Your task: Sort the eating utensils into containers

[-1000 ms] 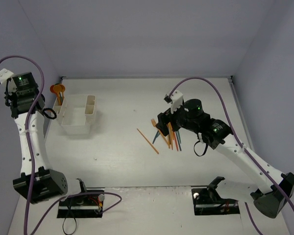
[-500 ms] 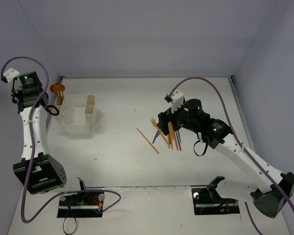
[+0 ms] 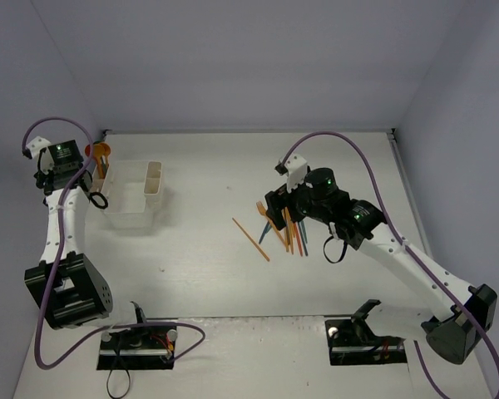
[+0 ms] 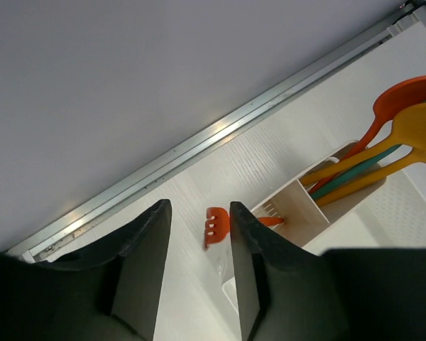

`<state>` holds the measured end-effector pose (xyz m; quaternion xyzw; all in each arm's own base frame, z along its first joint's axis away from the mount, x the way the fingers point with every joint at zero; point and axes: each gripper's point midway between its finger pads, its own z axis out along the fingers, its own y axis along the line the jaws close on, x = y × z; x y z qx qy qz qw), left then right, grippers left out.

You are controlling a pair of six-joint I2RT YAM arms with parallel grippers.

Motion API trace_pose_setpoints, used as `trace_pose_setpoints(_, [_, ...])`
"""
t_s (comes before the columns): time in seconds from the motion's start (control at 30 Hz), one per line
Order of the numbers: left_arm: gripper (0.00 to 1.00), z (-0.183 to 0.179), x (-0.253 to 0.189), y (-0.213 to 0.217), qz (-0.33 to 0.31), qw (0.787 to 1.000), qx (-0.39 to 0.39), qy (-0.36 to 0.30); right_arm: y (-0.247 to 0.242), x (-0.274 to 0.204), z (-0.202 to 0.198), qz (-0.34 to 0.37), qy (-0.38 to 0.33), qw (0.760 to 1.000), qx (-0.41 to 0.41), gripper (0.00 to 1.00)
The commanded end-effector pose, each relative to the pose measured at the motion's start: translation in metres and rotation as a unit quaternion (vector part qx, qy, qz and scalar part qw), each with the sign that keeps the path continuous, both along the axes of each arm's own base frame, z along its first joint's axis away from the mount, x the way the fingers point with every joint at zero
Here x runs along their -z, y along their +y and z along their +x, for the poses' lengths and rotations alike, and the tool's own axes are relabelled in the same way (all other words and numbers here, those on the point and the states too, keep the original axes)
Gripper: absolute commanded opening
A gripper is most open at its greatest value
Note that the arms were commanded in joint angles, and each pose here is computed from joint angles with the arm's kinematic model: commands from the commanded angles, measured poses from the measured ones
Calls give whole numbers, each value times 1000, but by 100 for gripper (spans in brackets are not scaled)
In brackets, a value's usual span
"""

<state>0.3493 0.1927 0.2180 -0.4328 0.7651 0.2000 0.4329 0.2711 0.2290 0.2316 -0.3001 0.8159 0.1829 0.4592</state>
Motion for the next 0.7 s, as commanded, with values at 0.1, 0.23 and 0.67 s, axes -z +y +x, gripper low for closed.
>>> trace_pose_setpoints(0.1, [62,-9,-63,2,36,996,-7,-79,-9,0,20,1,-10,998,61,84])
trace_pose_setpoints(0.23, [74,-21,-90,-9,40,994,9,-98,-16,9,32,-3,3,994,111,83])
trace_pose_setpoints(0.67, [82,-28,-128,-182,-18,920,367,-132,-16,114,55,-66,133,974,174,49])
